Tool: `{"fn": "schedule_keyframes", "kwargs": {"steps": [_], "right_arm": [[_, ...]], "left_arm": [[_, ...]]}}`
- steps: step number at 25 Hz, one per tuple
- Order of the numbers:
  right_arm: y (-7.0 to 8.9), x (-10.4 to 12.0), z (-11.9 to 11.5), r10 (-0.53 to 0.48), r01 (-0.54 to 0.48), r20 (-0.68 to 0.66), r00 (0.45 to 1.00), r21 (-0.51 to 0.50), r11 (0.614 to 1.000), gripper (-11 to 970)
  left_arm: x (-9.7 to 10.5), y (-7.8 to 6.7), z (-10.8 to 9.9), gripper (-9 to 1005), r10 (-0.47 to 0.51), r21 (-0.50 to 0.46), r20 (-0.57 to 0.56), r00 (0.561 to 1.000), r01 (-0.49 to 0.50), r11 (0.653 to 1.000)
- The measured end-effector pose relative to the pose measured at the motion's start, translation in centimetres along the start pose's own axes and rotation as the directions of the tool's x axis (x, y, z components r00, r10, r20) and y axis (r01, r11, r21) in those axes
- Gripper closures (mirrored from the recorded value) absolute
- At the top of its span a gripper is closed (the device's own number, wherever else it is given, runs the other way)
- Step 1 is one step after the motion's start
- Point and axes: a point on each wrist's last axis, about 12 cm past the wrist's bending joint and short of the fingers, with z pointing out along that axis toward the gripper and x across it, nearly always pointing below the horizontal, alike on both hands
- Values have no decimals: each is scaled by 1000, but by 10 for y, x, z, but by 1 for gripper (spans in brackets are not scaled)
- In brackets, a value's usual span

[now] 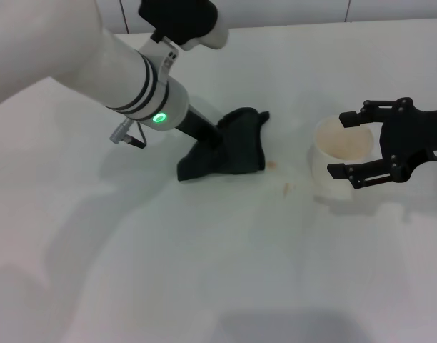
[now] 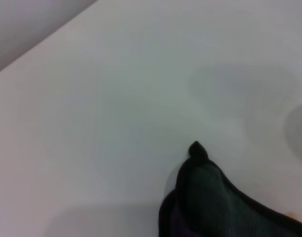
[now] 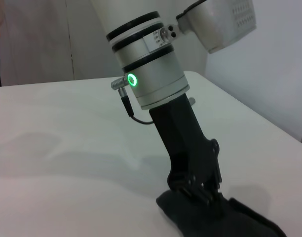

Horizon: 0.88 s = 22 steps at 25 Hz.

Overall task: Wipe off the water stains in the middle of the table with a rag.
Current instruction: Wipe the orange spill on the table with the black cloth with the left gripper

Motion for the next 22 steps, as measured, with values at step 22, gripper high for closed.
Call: {"fn": "schedule_keyframes", "kwargs": {"steps": [22], "right_arm": [[0,-1,1,-3,3,0,1000,-3,1000,86]], "left_arm": [[-5,-36,12,904,232,33,16,973,-233,972]]}}
